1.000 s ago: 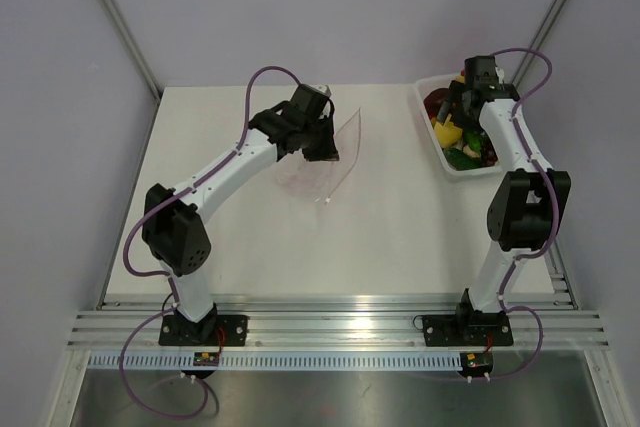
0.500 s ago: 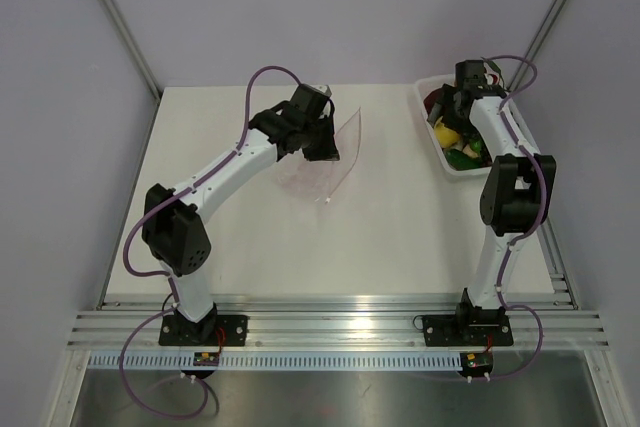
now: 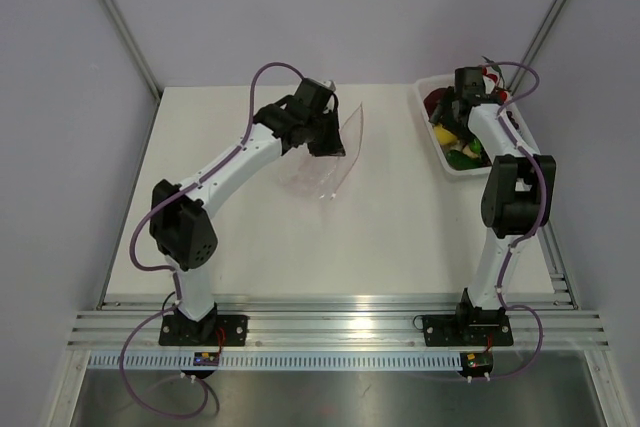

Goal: Place the food in the zip-top bag and seal the zipper
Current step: Pick up the fake fruit from the bin.

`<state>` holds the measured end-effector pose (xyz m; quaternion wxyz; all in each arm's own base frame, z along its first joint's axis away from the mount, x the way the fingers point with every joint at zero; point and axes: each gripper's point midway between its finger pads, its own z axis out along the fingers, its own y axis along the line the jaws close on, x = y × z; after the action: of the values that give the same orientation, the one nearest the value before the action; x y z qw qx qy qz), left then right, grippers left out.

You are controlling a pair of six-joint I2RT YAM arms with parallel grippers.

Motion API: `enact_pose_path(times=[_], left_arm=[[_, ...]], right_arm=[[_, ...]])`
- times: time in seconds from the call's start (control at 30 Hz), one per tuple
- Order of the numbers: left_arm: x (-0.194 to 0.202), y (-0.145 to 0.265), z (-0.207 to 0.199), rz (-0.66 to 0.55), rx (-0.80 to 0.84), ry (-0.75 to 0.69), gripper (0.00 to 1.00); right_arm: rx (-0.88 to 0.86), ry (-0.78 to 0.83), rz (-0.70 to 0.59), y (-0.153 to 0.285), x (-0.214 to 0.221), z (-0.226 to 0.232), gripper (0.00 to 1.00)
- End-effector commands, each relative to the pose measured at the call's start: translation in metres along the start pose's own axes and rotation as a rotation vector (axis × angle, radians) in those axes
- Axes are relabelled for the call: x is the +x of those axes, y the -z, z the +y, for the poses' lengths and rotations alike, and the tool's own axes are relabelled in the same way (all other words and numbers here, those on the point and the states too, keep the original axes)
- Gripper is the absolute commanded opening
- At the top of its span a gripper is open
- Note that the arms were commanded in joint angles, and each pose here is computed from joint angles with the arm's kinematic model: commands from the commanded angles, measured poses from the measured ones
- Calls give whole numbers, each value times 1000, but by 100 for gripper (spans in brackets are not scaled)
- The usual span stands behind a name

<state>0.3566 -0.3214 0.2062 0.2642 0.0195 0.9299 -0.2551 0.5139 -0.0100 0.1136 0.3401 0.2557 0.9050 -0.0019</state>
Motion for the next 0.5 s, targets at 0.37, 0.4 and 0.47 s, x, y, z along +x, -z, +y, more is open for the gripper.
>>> enact_pose_path(times=[0.37, 0.4, 0.47], left_arm=[[-19, -79, -101, 69, 238, 160, 0], [-19, -88, -104, 72, 250, 164, 0], [-17, -92, -112, 81, 275, 165, 0]], right_arm=[[-45, -43, -140, 67, -43, 6, 69], [-50, -53, -137, 70, -43, 6, 70], [-71, -55, -137, 77, -42, 9, 70]])
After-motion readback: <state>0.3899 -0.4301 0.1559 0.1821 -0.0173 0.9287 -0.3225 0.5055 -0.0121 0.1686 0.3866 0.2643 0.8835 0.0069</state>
